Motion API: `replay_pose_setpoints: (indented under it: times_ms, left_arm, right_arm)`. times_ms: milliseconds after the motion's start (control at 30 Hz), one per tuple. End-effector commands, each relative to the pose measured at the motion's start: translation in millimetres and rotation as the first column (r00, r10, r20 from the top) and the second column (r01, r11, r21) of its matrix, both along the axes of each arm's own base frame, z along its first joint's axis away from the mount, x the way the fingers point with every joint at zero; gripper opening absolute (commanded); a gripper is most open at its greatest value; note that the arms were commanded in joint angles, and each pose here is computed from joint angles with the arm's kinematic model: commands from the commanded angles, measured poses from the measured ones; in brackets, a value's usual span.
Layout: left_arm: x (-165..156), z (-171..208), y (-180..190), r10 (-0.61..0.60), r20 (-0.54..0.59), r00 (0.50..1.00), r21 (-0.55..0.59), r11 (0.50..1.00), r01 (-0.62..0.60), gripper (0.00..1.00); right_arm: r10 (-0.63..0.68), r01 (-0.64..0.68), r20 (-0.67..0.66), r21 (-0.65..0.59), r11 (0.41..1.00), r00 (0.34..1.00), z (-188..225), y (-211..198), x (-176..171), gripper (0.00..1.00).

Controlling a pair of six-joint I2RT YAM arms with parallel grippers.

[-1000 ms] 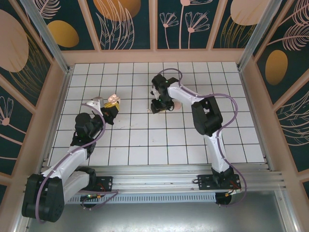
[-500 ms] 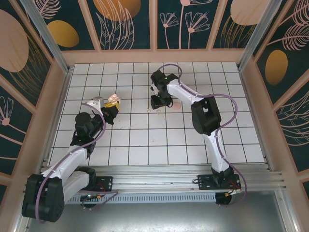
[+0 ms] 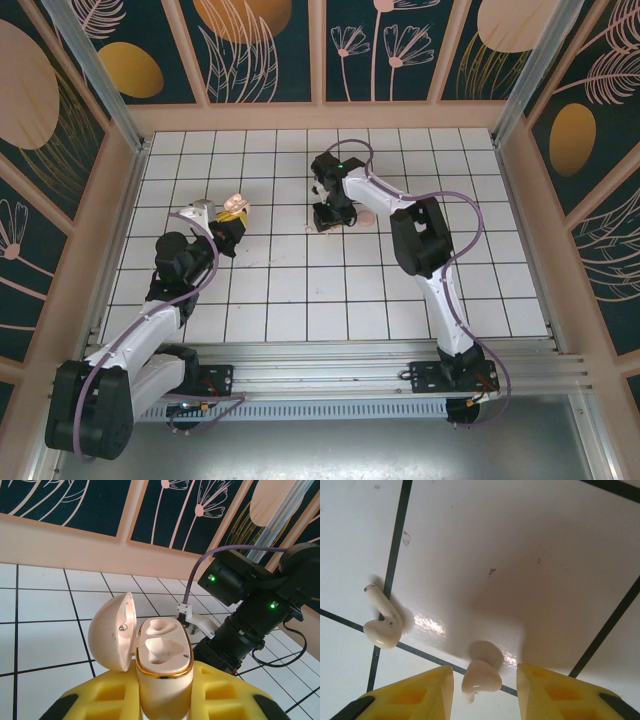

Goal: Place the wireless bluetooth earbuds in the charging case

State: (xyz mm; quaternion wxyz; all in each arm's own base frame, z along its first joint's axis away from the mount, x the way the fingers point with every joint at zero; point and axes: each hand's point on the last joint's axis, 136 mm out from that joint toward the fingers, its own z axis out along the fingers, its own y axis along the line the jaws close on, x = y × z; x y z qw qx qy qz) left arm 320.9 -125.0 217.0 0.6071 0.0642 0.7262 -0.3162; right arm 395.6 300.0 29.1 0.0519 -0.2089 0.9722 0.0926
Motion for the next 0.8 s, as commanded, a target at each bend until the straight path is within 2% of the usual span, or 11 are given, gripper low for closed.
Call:
replay_pose_setpoints:
  times_ms: [0, 200, 500, 767]
  left_arm:
    - [0.9, 17.8, -0.8, -0.012, 0.056, 0.998, 0.014, 1.000, 0.011, 0.15]
    - [0.5, 17.3, -1.2, -0.014, 0.055, 0.998, 0.016, 1.000, 0.013, 0.15]
    - [-0.7, 17.4, -1.5, -0.020, 0.061, 0.998, 0.027, 0.999, 0.018, 0.15]
    - [-1.4, 16.7, -4.4, -0.042, 0.075, 0.996, 0.068, 0.997, 0.037, 0.14]
  right_arm:
    - [-0.019, 0.018, -0.035, -0.033, 0.999, 0.999, -7.9, -4.4, -8.0, 0.37]
    - [-0.021, 0.019, -0.044, -0.030, 0.999, 0.999, -11.9, -4.0, -11.0, 0.32]
    - [-0.035, 0.033, -0.058, -0.033, 0.999, 0.998, -16.9, -4.4, -16.8, 0.30]
    - [-0.077, 0.077, -0.007, 0.034, 0.996, 0.997, -7.2, 0.6, -11.5, 0.25]
